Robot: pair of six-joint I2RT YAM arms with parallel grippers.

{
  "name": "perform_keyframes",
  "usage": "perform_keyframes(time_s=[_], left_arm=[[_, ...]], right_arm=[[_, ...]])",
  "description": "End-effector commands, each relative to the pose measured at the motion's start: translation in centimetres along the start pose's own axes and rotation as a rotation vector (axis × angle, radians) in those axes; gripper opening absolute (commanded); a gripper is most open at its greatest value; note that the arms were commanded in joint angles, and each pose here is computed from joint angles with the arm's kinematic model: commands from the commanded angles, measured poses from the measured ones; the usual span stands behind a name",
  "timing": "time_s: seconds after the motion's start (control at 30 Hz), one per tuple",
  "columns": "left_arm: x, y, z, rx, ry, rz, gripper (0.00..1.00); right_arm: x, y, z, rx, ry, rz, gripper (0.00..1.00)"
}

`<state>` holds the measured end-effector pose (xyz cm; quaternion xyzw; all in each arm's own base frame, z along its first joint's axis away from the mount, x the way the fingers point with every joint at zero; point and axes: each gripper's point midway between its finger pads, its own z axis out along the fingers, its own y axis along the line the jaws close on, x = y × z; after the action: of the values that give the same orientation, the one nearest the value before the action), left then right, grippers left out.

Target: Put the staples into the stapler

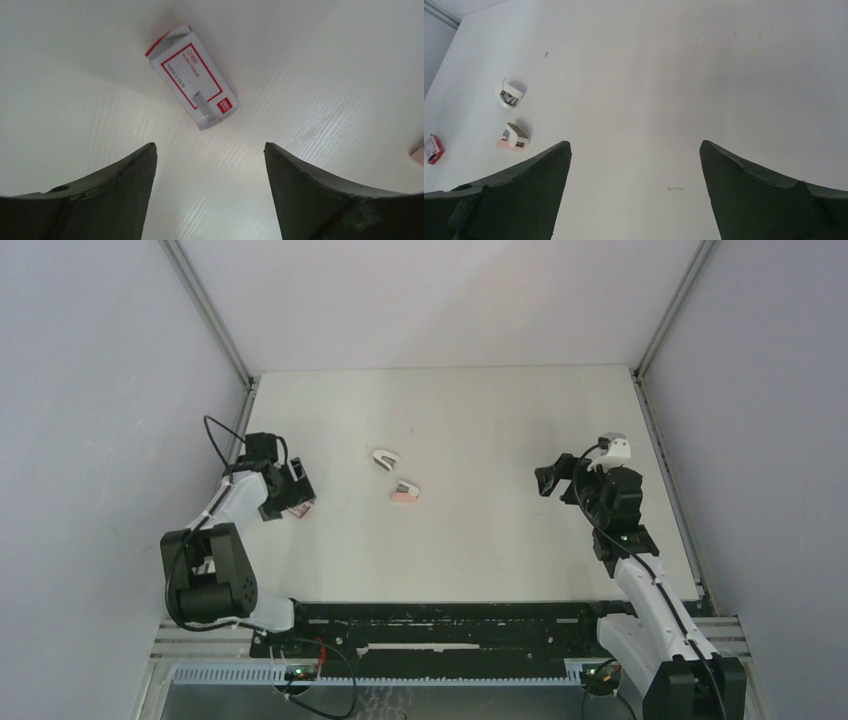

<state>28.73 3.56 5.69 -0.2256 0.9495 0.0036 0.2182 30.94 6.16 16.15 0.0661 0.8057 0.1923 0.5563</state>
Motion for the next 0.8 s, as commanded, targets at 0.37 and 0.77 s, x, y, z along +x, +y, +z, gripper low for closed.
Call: perform_keyframes(time_s=[0.37, 0.77], left_arm=[[-3.6, -0.4, 1.6, -0.036, -0.018, 0.02, 0.86], [-3.1, -0.3, 3.1, -0.047, 0.035, 0.049, 0.75]], right_arm=[[-2.1, 3.2, 0.3, -0.12, -0.016, -0.087, 0.98], [-2.0, 4.4, -0.1, -0.15, -0.004, -0.135, 0.98]])
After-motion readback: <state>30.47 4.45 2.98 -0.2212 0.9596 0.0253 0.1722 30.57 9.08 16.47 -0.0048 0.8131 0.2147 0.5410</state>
